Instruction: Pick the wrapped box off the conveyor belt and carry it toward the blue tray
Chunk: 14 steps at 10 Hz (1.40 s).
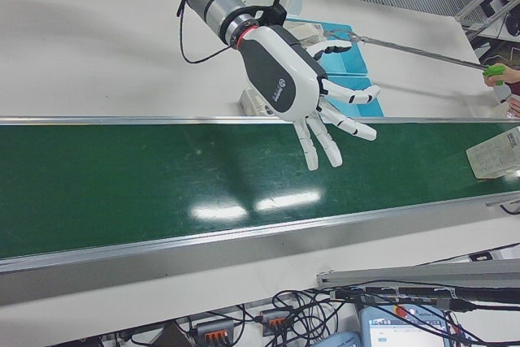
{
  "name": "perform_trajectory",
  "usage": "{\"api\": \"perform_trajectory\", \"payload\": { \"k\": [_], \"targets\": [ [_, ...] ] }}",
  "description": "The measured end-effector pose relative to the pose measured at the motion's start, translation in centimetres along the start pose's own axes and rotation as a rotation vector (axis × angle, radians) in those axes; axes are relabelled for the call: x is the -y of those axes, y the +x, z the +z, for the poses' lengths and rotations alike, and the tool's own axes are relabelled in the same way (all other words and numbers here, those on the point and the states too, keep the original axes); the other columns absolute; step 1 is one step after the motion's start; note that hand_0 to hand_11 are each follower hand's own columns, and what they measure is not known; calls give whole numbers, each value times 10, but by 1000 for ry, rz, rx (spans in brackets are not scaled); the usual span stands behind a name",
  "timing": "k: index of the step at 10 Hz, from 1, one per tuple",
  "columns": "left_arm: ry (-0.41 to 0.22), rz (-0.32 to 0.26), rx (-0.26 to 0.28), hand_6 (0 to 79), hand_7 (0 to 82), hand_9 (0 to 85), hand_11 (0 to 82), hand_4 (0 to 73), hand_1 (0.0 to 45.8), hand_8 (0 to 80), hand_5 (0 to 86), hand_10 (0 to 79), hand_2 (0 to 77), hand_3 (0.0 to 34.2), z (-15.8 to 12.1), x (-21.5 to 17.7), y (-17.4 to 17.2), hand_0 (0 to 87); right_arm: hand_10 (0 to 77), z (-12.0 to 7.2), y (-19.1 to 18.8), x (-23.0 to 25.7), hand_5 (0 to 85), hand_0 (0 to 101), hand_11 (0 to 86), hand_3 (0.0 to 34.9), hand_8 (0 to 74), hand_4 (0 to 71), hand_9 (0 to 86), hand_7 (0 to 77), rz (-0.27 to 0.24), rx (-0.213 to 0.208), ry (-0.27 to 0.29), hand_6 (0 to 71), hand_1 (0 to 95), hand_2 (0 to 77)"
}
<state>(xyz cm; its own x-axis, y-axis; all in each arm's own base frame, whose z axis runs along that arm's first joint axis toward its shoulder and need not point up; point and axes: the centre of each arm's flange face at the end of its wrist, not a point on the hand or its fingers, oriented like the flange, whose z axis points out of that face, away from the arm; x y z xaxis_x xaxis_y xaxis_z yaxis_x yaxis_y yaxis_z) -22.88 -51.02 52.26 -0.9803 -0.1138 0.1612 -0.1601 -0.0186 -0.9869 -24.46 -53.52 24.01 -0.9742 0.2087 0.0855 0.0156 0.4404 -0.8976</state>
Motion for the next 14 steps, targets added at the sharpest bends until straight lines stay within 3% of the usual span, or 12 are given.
{"api": "perform_trajectory", "payload": {
  "k": [1, 2, 3, 5, 6, 7, 10, 11, 12, 13, 14],
  "targets": [
    [0, 0, 0, 0, 5, 0, 0, 0, 0, 5, 5, 0, 5, 0, 0, 0, 0, 0, 27, -3, -16, 5, 338, 471, 44, 298, 0, 202, 22, 158, -58, -80, 32, 0, 98, 147],
    [0, 0, 0, 0, 5, 0, 0, 0, 0, 5, 5, 0, 11, 0, 0, 0, 0, 0, 0, -6, -41, 17, 224, 408, 16, 298, 33, 158, 16, 87, -109, -125, 75, 0, 33, 49],
    [0, 0, 0, 0, 5, 5, 0, 5, 0, 5, 11, 0, 11, 0, 0, 0, 0, 0, 0, -12, -80, 38, 22, 458, 5, 299, 0, 104, 11, 109, -156, -135, 129, 0, 120, 16],
    [0, 0, 0, 0, 5, 0, 0, 0, 0, 5, 11, 0, 5, 0, 0, 0, 0, 0, 0, -41, -144, 77, 22, 458, 5, 299, 0, 104, 11, 109, -186, -96, 224, 0, 120, 16],
    [0, 0, 0, 0, 5, 5, 0, 0, 0, 5, 11, 0, 11, 0, 0, 0, 0, 0, 0, -50, -160, 87, 93, 426, 11, 298, 0, 11, 16, 136, -168, -73, 252, 0, 104, 114],
    [0, 0, 0, 0, 5, 5, 0, 0, 0, 0, 11, 0, 11, 0, 0, 0, 0, 0, 0, -55, -171, 91, 131, 424, 11, 300, 0, 65, 16, 147, -152, -49, 266, 0, 104, 109],
    [0, 0, 0, 0, 5, 0, 0, 0, 0, 5, 5, 0, 11, 0, 0, 0, 0, 0, 0, -59, -183, 98, 147, 411, 11, 299, 0, 60, 11, 158, -115, -15, 285, 0, 87, 82],
    [0, 0, 0, 0, 5, 5, 0, 0, 0, 0, 5, 0, 11, 0, 0, 0, 0, 0, 0, -55, -182, 96, 104, 402, 54, 298, 0, 22, 38, 125, -98, -13, 274, 0, 82, 65],
    [0, 0, 0, 0, 5, 5, 0, 0, 0, 0, 5, 0, 11, 0, 0, 0, 0, 0, 44, -46, -175, 88, 109, 377, 44, 300, 11, 33, 65, 142, -79, -18, 247, 0, 93, 55],
    [0, 0, 0, 0, 5, 0, 0, 0, 0, 5, 5, 5, 11, 0, 0, 0, 0, 0, 38, -36, -163, 78, 164, 377, 54, 300, 27, 71, 87, 185, -52, -33, 221, 0, 71, 98],
    [0, 0, 0, 0, 5, 0, 0, 0, 0, 5, 5, 5, 11, 0, 0, 0, 0, 0, 38, -30, -146, 72, 164, 377, 54, 300, 27, 71, 87, 185, -19, -57, 212, 0, 71, 98]
  ]
}}
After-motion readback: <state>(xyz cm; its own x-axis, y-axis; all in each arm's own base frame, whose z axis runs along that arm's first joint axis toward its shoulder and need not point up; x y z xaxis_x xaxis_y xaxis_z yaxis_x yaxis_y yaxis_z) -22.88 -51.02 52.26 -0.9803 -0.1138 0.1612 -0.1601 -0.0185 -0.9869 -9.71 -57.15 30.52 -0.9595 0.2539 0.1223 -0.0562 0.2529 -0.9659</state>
